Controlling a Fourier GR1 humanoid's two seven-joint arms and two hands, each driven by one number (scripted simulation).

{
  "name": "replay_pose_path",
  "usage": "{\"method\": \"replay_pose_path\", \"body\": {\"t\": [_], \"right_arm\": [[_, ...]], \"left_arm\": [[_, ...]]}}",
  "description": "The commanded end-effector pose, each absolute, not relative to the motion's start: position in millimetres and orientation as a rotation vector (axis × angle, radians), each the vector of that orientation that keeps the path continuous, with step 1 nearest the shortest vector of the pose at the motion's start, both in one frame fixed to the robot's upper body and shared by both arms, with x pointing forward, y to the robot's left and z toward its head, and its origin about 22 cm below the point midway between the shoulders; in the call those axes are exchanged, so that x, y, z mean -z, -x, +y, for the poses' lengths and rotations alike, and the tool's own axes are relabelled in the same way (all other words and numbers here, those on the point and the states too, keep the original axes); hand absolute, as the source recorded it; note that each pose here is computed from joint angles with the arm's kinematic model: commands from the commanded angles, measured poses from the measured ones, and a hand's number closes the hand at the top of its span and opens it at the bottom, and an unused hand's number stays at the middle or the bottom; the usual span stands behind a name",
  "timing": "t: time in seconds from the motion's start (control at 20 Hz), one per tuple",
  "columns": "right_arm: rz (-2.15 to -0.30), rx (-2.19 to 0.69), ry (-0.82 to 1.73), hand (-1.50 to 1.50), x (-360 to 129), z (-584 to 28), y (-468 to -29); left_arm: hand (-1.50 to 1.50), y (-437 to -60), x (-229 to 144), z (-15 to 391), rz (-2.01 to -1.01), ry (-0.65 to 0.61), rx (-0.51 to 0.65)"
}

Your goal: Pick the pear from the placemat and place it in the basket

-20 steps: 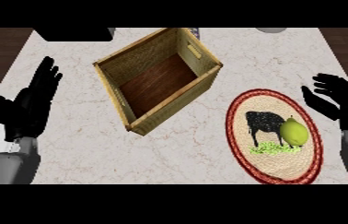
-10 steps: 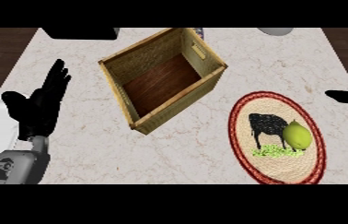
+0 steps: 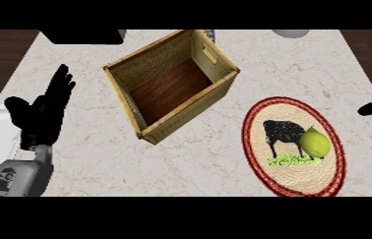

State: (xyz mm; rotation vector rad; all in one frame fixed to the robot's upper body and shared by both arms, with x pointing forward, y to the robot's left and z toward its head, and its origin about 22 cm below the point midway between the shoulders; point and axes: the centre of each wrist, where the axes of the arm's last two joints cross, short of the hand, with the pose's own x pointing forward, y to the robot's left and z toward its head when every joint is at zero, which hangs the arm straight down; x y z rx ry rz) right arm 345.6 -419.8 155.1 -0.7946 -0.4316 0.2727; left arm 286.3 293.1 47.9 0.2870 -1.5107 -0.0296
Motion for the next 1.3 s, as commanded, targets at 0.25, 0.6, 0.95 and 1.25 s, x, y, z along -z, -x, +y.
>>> {"method": "replay_pose_path", "body": {"t": [0.25, 0.6, 0.95, 1.25], "right_arm": [[-0.328, -0.292, 0.655, -1.50, -187, -400, -340], [-0.419, -0.205, 0.689, -1.50, -158, -383, -314], [-0.446, -0.190, 0.667, -1.50, -115, -367, -300], [-0.510, -0.190, 0.715, -1.50, -85, -350, -288]], "left_arm": [[0.00, -278, -46, 284, -1.511, -0.300, 0.022], [0.00, -289, -45, 277, -1.511, -0.299, 0.007], [0.00, -292, -68, 300, -1.514, -0.295, 0.010], [0.00, -294, -45, 275, -1.513, -0.292, 0.025]]}}
